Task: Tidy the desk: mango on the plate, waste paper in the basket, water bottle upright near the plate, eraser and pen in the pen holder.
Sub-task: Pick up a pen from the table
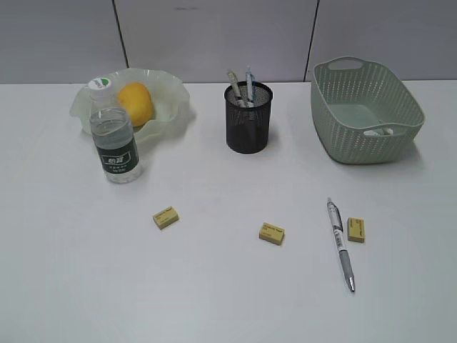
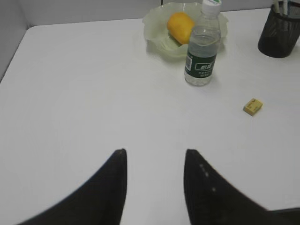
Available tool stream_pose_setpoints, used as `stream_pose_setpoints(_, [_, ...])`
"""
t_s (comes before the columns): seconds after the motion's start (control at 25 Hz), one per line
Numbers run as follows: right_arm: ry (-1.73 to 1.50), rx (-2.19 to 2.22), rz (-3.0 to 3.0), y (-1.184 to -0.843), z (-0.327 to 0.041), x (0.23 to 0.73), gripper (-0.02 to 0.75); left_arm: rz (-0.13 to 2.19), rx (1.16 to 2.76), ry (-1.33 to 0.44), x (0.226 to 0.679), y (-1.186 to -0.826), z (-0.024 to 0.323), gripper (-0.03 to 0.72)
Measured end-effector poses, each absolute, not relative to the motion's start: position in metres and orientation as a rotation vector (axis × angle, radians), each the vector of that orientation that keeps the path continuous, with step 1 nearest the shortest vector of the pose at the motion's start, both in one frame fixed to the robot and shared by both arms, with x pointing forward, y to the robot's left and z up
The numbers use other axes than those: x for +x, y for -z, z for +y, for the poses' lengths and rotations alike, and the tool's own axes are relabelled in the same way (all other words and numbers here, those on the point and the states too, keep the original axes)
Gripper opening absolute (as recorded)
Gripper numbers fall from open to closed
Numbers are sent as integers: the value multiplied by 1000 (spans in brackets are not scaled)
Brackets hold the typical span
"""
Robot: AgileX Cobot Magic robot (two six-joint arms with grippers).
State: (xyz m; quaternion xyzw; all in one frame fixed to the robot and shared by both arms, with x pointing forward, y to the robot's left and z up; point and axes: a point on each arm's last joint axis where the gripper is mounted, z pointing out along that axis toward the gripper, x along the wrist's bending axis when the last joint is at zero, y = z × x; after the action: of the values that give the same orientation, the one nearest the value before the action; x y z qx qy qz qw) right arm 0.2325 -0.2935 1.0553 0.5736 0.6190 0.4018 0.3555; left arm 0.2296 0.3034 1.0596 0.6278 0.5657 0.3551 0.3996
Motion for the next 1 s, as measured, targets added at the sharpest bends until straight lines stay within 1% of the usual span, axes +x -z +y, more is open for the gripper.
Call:
stream_pose_setpoints(0.36, [-1038,1482,1599,-1055,-293,232,384,1420,1600,-905,229,-1060,303,309])
stream_pose_setpoints(0.44, [-1038,1482,1599,-1055,-293,232,384,1420,1600,-905,229,-1060,303,318])
stream_pose_setpoints(0.52, [-1038,1482,1599,-1055,-293,232,384,1420,1599,-905,229,-1060,303,384])
stream_pose_setpoints(0.56, [-1038,1482,1599,-1055,-293,232,384,1420,1599,-905,229,-1060,303,454])
stream_pose_setpoints(0.6, [-1038,1482,1599,-1055,-293,232,384,1420,1599,-905,229,-1060,303,539])
stream_pose_setpoints(0.64, [-1038,1482,1599,-1055,-293,232,384,1420,1599,-905,229,-1060,303,601])
stream_pose_setpoints(0.68, [-1038,1482,1599,-1055,-293,232,384,1420,1599,-905,229,-1060,303,629])
stream_pose_setpoints(0.76, [-1038,1482,1599,-1055,-293,232,384,1420,1599,-905,229,-1060,303,658])
stream_pose_setpoints(0.84, [-1038,1482,1599,-1055,-293,232,384,1420,1599,-905,229,-1060,303,665])
stream_pose_setpoints(0.92, [-1038,1482,1599,-1055,-293,232,384,1420,1599,-905,229,-1060,303,661])
stream_pose_setpoints(1.0, [-1038,1482,1599,-1055,-293,232,384,1420,1599,-905,229,-1060,303,641])
